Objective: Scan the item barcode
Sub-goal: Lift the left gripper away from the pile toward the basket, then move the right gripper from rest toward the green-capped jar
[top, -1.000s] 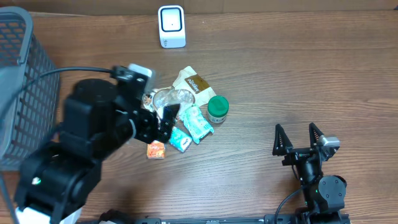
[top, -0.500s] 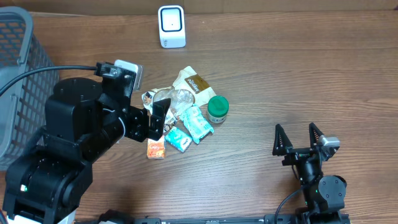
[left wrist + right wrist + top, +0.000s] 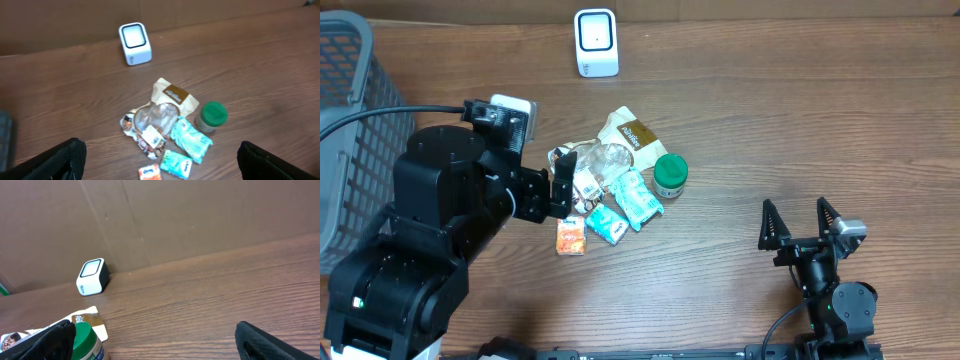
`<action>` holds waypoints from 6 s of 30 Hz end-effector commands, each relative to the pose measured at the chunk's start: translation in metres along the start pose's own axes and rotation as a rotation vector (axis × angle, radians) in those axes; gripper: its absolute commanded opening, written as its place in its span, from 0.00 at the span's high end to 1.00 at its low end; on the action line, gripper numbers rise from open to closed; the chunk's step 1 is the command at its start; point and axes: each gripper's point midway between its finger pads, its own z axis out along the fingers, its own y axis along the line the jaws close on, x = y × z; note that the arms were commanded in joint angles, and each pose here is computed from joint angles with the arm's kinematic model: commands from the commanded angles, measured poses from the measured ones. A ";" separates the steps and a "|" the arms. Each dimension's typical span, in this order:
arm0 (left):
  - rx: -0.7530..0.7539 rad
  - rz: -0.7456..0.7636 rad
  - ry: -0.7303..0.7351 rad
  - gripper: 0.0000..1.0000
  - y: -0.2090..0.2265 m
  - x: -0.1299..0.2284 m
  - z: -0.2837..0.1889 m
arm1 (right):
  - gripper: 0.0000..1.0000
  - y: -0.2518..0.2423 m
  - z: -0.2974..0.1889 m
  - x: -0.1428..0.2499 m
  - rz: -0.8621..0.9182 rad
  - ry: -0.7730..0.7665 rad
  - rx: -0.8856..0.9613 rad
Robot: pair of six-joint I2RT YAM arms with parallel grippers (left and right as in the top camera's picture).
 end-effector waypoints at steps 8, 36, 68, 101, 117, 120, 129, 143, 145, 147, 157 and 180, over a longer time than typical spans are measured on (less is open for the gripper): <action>-0.069 0.019 0.026 0.00 0.012 0.002 0.005 | 0.00 0.001 0.000 0.002 -0.001 -0.001 -0.010; -0.178 -0.165 0.099 0.00 0.074 0.003 0.031 | 0.00 0.002 0.000 0.000 0.000 -0.011 -0.013; -0.110 -0.213 0.142 0.00 0.097 0.019 0.020 | 0.00 0.037 -0.012 -0.020 0.005 0.034 -0.172; -0.110 -0.213 0.143 0.00 0.097 0.019 0.020 | 0.00 0.091 -0.007 -0.172 -0.085 0.413 -0.152; -0.110 -0.213 0.143 0.00 0.097 0.019 0.020 | 0.00 0.100 0.039 -0.135 0.030 0.823 -0.167; -0.110 -0.213 0.143 0.00 0.097 0.019 0.020 | 0.00 0.103 0.047 -0.125 0.052 0.865 -0.188; -0.110 -0.213 0.144 0.00 0.097 0.019 0.021 | 0.02 0.095 0.061 -0.099 0.075 0.966 -0.159; -0.109 -0.215 0.149 0.00 0.098 0.020 0.022 | 0.05 0.091 0.063 -0.085 0.089 1.022 -0.143; -0.109 -0.215 0.149 0.01 0.098 0.020 0.022 | 0.05 0.091 0.062 -0.083 0.090 1.028 -0.142; -0.109 -0.215 0.149 0.00 0.098 0.020 0.022 | 0.05 0.090 0.061 -0.080 0.093 1.039 -0.139; -0.111 -0.181 0.126 0.00 0.100 0.014 0.023 | 0.05 0.089 0.057 -0.077 0.098 1.062 -0.133; -0.102 -0.039 0.125 0.00 0.100 0.012 0.024 | 0.14 0.139 0.072 -0.007 0.082 1.279 -0.206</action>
